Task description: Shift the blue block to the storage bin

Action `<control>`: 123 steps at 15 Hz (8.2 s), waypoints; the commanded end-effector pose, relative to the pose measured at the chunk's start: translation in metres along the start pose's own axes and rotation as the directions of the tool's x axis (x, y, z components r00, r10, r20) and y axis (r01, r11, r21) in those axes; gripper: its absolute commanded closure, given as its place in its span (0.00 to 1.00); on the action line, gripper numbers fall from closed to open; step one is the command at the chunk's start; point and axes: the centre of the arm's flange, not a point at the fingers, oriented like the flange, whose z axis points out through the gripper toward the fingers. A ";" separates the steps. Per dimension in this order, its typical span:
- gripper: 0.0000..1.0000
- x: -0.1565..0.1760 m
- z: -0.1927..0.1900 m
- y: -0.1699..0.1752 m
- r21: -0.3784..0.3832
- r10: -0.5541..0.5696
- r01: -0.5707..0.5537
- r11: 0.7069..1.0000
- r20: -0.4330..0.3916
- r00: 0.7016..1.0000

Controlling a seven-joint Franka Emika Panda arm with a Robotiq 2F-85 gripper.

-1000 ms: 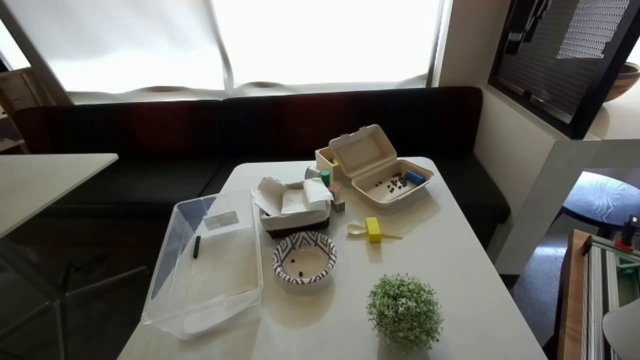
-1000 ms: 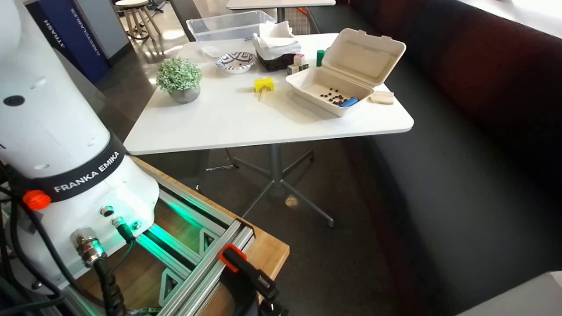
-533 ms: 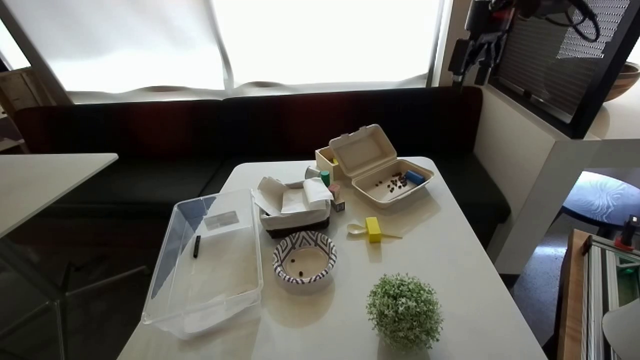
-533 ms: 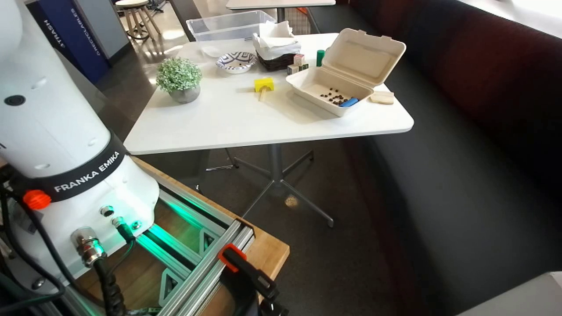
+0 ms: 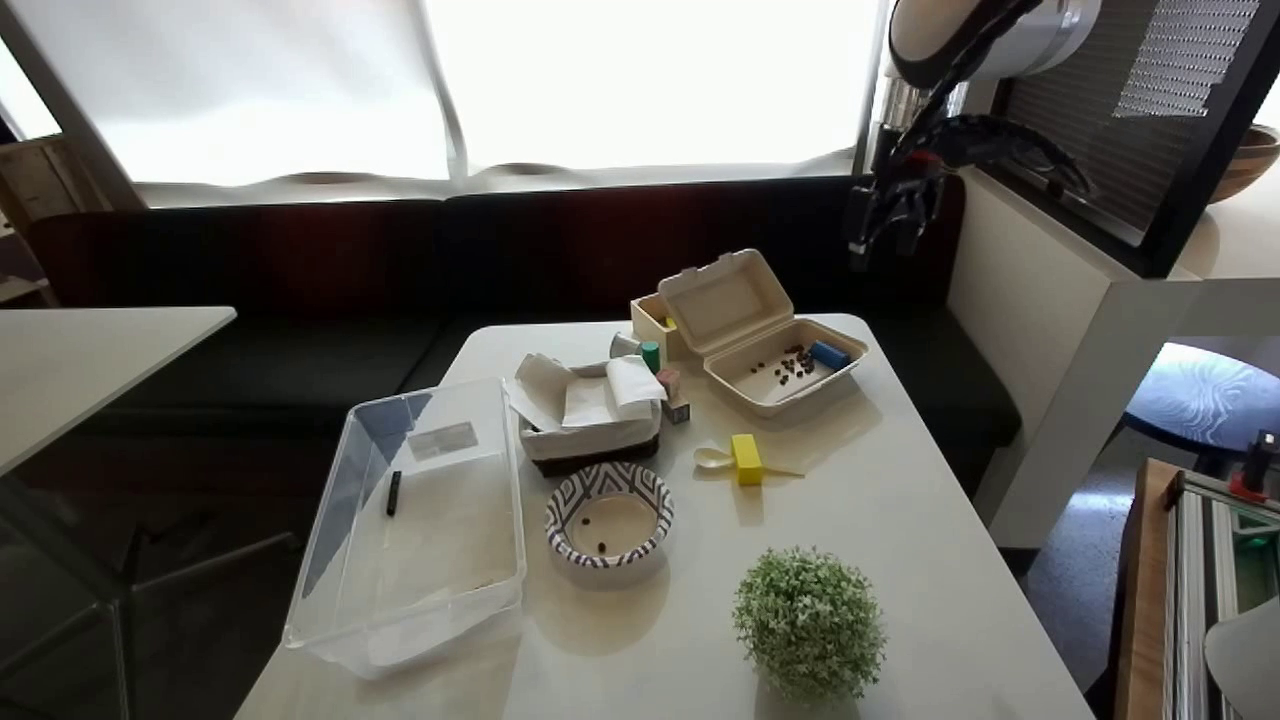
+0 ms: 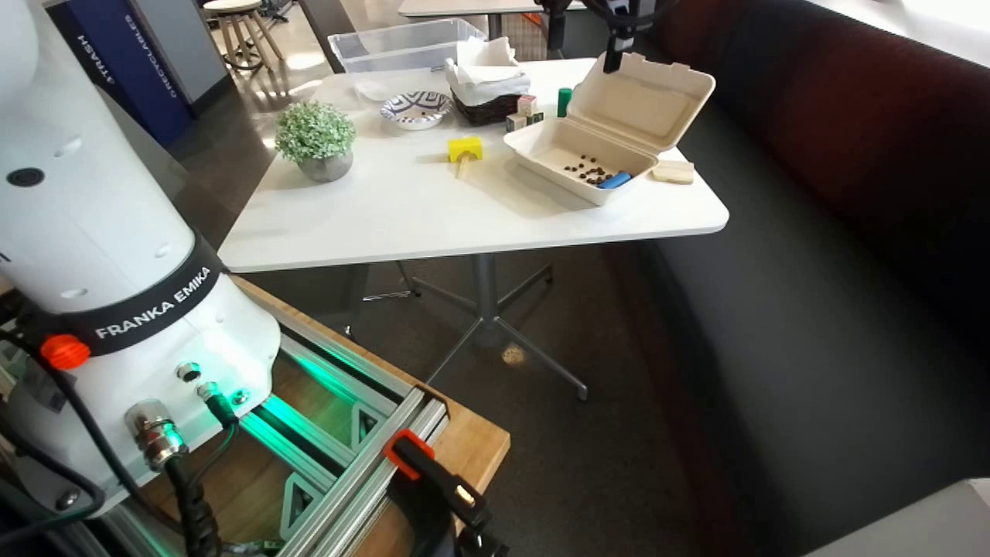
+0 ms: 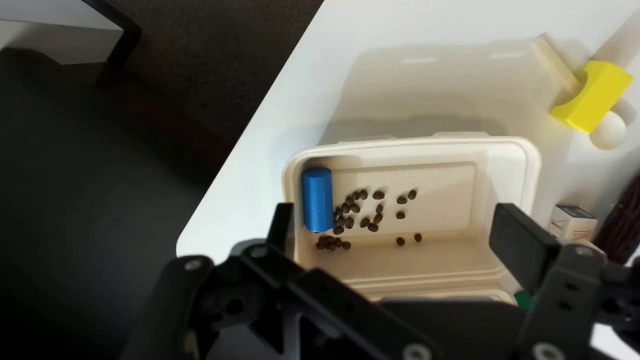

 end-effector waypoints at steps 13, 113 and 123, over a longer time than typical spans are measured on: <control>0.00 0.026 0.040 -0.001 -0.019 -0.036 0.036 0.999 -0.021 0.999; 0.92 0.078 0.064 -0.247 0.087 -0.508 0.507 0.858 -0.010 0.861; 0.92 0.055 0.055 -0.343 0.084 -0.787 0.797 0.598 -0.125 0.604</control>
